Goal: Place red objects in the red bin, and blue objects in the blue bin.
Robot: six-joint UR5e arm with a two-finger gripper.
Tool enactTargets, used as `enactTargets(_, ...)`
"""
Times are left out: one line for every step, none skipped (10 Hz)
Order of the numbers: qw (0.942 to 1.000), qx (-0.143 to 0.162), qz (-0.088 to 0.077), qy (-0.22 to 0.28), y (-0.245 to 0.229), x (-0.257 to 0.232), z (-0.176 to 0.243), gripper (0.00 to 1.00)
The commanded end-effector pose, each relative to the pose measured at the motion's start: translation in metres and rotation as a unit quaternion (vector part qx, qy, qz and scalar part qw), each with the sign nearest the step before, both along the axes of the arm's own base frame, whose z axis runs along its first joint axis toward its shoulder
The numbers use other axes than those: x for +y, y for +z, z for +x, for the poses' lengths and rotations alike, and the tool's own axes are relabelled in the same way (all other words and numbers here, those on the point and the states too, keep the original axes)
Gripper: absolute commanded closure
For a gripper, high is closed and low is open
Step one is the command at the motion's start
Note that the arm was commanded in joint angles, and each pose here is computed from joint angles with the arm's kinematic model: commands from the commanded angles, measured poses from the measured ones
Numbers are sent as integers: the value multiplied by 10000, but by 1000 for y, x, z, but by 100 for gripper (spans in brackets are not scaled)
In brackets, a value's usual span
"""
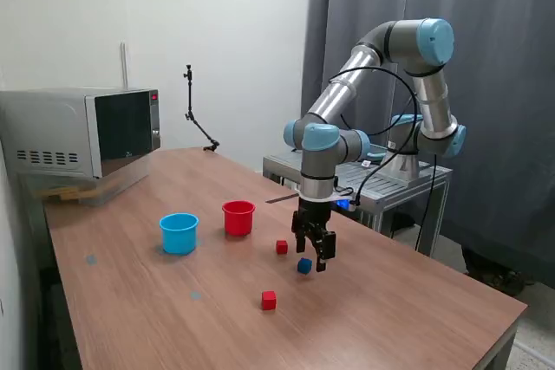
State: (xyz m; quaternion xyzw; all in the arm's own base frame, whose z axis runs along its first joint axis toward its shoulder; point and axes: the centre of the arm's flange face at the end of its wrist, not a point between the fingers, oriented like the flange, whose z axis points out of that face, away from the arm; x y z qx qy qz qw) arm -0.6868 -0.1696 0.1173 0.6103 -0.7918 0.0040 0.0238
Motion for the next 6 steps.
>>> enactTargets(9986,-38,33,534,-3,1,3,0)
enactTargets(9969,-100,67,772,-5,1,5,0)
enactTargets(9950,-187,105,971,-7,2,7,0)
enactTargets(9919,-363,292,1179,-11,7,10,0)
enactTargets(9880,-480,486,1382,-12,15,12,0)
enactTargets(9836,-527,522,1642,-13,17,12,0)
